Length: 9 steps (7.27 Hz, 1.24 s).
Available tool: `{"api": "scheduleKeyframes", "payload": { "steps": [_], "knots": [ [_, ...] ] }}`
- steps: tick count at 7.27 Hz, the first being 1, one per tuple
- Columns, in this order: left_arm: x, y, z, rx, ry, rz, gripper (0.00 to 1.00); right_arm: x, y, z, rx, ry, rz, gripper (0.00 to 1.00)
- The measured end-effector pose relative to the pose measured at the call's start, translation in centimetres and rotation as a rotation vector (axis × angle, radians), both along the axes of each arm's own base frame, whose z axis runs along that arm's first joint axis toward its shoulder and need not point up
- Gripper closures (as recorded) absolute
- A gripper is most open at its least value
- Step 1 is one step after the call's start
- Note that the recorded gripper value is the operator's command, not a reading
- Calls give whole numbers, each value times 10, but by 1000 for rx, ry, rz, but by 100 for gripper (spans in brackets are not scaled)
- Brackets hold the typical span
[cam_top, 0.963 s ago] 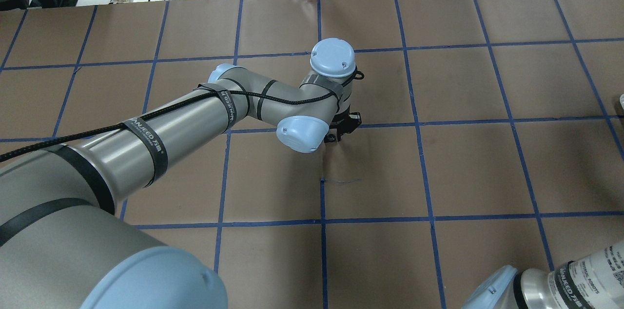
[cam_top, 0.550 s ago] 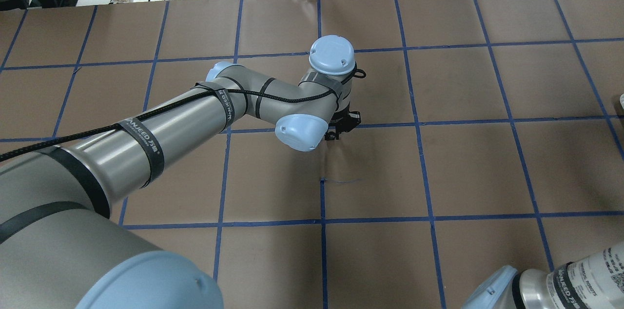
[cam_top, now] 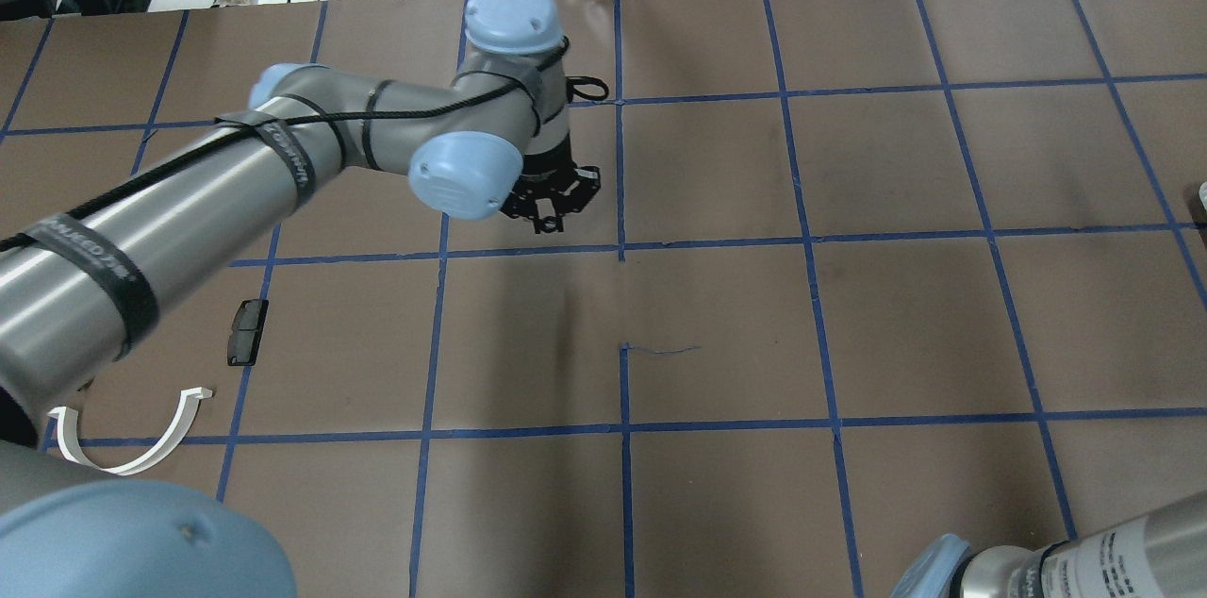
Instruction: Place bearing gear from tray to pile
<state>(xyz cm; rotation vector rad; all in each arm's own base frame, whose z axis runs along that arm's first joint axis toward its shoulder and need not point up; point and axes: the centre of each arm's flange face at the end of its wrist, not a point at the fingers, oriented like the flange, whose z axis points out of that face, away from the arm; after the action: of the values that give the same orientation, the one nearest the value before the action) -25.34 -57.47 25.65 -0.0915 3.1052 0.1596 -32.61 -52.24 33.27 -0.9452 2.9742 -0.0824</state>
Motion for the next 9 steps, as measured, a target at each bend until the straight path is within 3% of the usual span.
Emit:
{"api": "scheduleKeyframes", "payload": {
  "steps": [2,4,6,7,9],
  "knots": [
    [110,-9,25,35,16,-31,100,105,-34,5,37,-25,-6,100],
    [205,8,16,70,1,-32,100,228,-60,-12,84,-43,-105,100],
    [305,35,-5,79,19,-55,100,370,-66,-24,117,-34,-250,100],
    [355,52,-16,84,39,-60,100,445,-64,-37,109,-27,-325,100],
    [433,81,-36,69,61,-73,93,592,-49,-81,41,-50,-478,100]
  ]
}}
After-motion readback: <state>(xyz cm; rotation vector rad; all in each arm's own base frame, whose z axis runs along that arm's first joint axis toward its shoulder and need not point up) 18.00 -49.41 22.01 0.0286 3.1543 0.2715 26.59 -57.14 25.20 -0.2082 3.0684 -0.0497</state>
